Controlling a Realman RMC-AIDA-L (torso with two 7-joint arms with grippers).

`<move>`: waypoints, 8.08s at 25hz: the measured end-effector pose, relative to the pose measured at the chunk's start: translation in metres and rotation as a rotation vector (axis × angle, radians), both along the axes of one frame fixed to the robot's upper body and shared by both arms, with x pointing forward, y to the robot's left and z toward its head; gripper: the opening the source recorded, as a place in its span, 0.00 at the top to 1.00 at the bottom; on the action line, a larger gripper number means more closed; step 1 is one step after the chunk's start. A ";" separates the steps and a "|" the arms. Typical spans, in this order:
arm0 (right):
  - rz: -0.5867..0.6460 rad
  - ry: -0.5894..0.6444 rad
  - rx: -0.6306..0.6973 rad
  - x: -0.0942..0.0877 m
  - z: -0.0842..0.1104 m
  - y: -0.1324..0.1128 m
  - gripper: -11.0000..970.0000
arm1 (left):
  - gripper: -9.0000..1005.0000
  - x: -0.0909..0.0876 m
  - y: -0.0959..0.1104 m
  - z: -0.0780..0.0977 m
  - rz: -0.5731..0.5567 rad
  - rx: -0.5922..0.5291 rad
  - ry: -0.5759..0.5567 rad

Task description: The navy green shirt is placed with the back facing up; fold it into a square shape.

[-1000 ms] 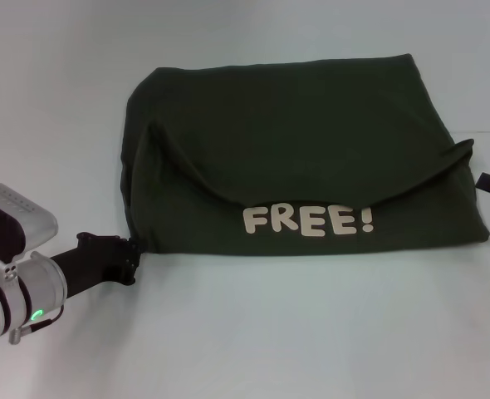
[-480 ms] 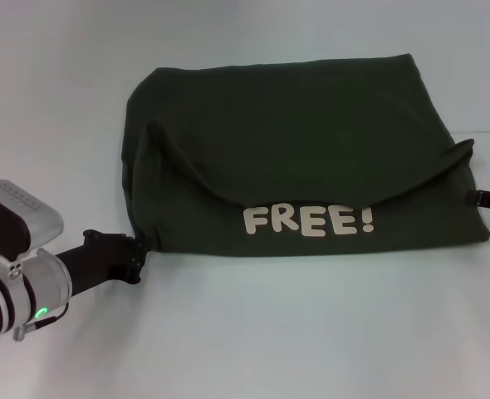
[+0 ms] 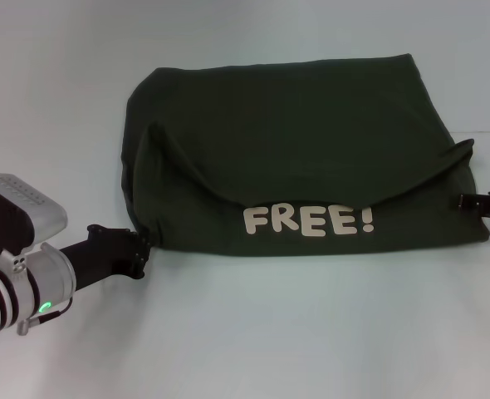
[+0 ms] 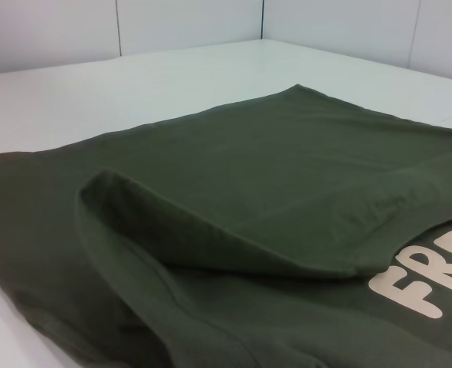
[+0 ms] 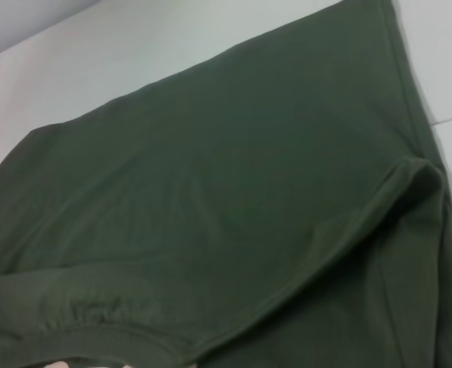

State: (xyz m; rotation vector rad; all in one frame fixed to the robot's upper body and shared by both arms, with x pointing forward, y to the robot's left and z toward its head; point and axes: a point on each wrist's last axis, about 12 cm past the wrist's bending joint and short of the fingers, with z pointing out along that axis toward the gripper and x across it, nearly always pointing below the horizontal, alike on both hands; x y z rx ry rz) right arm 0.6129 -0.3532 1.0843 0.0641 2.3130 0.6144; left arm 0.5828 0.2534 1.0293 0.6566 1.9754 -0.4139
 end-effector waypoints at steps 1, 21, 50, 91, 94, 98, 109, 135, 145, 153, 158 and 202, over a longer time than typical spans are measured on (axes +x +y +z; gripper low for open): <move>-0.004 0.002 0.000 -0.001 -0.001 -0.001 0.26 | 0.99 0.000 0.000 0.000 0.000 0.000 0.000; -0.016 0.036 0.023 -0.014 -0.016 0.001 0.39 | 0.99 0.001 -0.001 0.001 -0.003 0.002 -0.004; -0.033 -0.012 0.047 -0.035 -0.023 -0.017 0.97 | 0.99 -0.006 -0.001 0.004 -0.007 -0.102 0.017; 0.132 -0.188 0.217 -0.209 -0.039 -0.068 0.97 | 0.99 -0.145 0.057 0.013 -0.222 -0.581 0.348; 0.150 -0.183 0.222 -0.214 -0.041 -0.065 0.98 | 0.99 -0.152 0.060 0.013 -0.221 -0.592 0.359; 0.153 -0.179 0.233 -0.221 -0.043 -0.063 0.98 | 0.99 -0.158 0.064 0.011 -0.212 -0.586 0.378; 0.128 -0.159 0.262 -0.244 -0.048 -0.062 0.98 | 0.99 -0.159 0.064 0.011 -0.224 -0.580 0.412; 0.088 -0.378 0.124 -0.055 0.023 -0.049 0.98 | 0.99 0.009 0.047 0.081 -0.022 -0.447 0.112; 0.070 -0.335 -0.078 0.029 0.028 0.007 0.98 | 0.99 0.051 0.020 0.072 0.171 -0.323 0.081; 0.027 -0.347 -0.203 0.059 0.033 0.033 0.98 | 0.99 0.068 0.006 0.073 0.264 -0.257 0.040; 0.017 -0.357 -0.219 0.066 0.039 0.036 0.98 | 0.99 0.072 0.008 0.077 0.297 -0.273 0.021; 0.003 -0.400 -0.306 0.071 0.036 0.039 0.66 | 0.50 0.073 0.011 0.071 0.438 -0.437 0.003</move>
